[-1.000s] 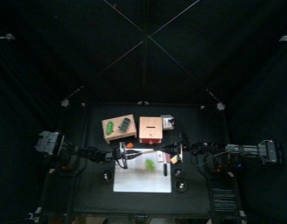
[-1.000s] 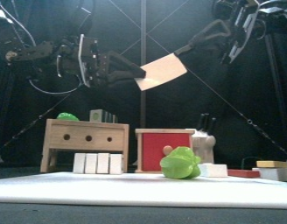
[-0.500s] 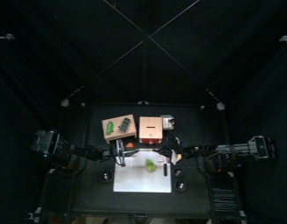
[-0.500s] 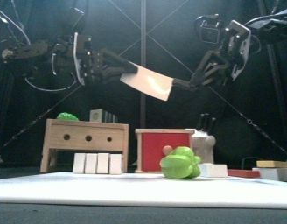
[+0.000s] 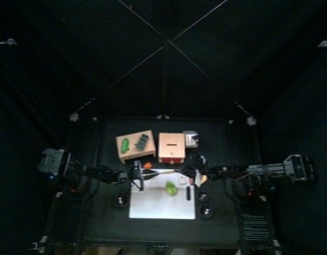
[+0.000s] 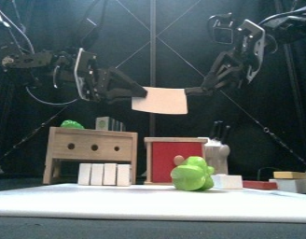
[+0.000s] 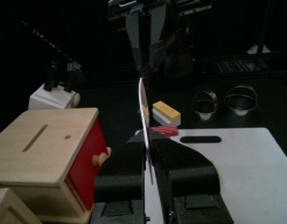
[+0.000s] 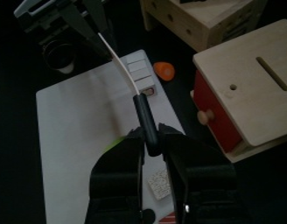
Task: Grab cleaver with left hand
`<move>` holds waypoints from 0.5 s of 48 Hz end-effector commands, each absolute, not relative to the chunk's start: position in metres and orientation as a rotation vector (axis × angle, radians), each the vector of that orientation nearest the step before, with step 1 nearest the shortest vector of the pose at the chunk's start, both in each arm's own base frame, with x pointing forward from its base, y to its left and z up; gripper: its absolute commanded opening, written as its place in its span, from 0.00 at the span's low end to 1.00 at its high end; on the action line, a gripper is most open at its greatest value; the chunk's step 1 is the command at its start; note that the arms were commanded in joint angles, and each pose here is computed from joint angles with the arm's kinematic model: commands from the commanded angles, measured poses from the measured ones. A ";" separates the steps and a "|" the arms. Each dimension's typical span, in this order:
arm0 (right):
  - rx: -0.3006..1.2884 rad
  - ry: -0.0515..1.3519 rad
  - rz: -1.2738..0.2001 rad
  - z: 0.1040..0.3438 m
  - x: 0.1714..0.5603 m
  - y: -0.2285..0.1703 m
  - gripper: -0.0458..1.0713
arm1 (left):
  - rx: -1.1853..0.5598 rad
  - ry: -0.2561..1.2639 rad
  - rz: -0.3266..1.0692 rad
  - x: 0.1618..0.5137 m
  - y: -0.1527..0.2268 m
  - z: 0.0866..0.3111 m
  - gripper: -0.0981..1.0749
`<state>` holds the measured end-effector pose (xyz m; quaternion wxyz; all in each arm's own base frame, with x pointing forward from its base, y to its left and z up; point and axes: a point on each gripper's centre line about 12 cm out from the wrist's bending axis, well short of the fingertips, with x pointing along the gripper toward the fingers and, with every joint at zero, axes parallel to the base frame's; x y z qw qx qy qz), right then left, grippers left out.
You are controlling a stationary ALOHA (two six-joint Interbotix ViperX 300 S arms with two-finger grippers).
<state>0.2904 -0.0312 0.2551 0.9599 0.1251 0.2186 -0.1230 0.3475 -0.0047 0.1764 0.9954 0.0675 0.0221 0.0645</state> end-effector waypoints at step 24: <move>0.197 0.406 -0.218 0.268 0.294 -0.027 0.48 | 0.216 0.007 0.011 0.349 -0.020 0.183 0.29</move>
